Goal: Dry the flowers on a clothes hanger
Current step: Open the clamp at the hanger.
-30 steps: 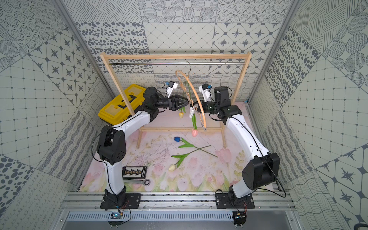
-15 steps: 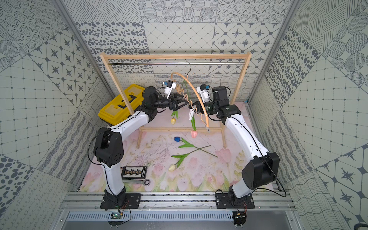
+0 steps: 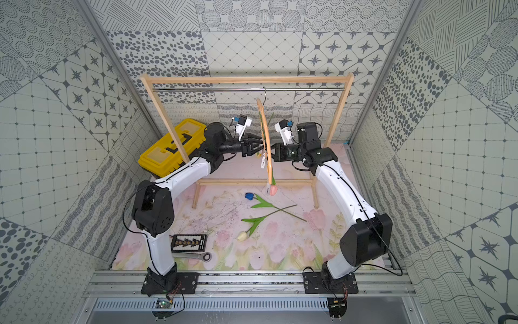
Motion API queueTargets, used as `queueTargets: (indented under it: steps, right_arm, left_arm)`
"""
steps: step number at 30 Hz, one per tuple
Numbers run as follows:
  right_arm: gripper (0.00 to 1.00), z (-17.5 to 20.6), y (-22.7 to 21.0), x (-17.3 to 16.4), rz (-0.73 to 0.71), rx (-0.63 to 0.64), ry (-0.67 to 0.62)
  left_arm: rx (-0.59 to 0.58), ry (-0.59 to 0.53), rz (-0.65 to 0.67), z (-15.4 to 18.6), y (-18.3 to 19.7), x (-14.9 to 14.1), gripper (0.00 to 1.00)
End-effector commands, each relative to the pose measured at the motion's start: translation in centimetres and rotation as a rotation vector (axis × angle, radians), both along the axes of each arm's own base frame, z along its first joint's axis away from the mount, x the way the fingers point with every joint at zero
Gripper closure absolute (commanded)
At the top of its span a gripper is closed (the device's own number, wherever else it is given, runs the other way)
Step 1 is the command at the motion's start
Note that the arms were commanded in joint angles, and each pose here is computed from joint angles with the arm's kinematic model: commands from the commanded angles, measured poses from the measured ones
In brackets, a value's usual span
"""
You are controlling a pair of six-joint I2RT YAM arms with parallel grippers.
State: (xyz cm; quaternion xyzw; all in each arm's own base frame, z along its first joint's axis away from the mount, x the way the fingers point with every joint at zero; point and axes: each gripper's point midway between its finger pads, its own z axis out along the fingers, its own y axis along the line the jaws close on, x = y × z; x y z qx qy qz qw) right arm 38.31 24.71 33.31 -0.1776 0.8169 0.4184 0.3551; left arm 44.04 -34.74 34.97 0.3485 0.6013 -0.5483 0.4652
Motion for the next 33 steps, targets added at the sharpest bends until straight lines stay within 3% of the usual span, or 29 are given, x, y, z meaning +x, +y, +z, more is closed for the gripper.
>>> queueTargets:
  steps: [1, 8, 13, 17, 22, 33]
  right_arm:
    - [1.0, 0.7, 0.4, 0.0, 0.025, 0.002, -0.037]
    - [1.0, 0.9, -0.7, 0.3, -0.039, -0.024, -0.06]
    - [1.0, 2.2, -3.8, 1.2, -0.168, 0.034, -0.085]
    - [1.0, 1.9, -4.1, 1.1, -0.185, 0.049, -0.074]
    - [1.0, 0.4, -3.4, 1.0, -0.144, 0.064, -0.029]
    - [1.0, 0.5, -0.8, -0.2, -0.018, 0.059, -0.015]
  left_arm:
    - [0.0, -0.075, 0.015, 1.7, 0.1, -0.3, 0.66]
    - [-0.009, -0.075, 0.025, 2.2, 0.2, -0.1, 0.82]
    - [-0.023, -0.057, 0.028, 2.1, 0.1, -0.3, 0.83]
    - [-0.036, -0.034, 0.042, 2.0, -0.1, -0.4, 0.84]
    - [-0.067, -0.039, 0.012, 2.4, -0.3, -1.2, 0.56]
    - [-0.096, -0.008, -0.078, 3.2, -0.9, -1.8, 0.4]
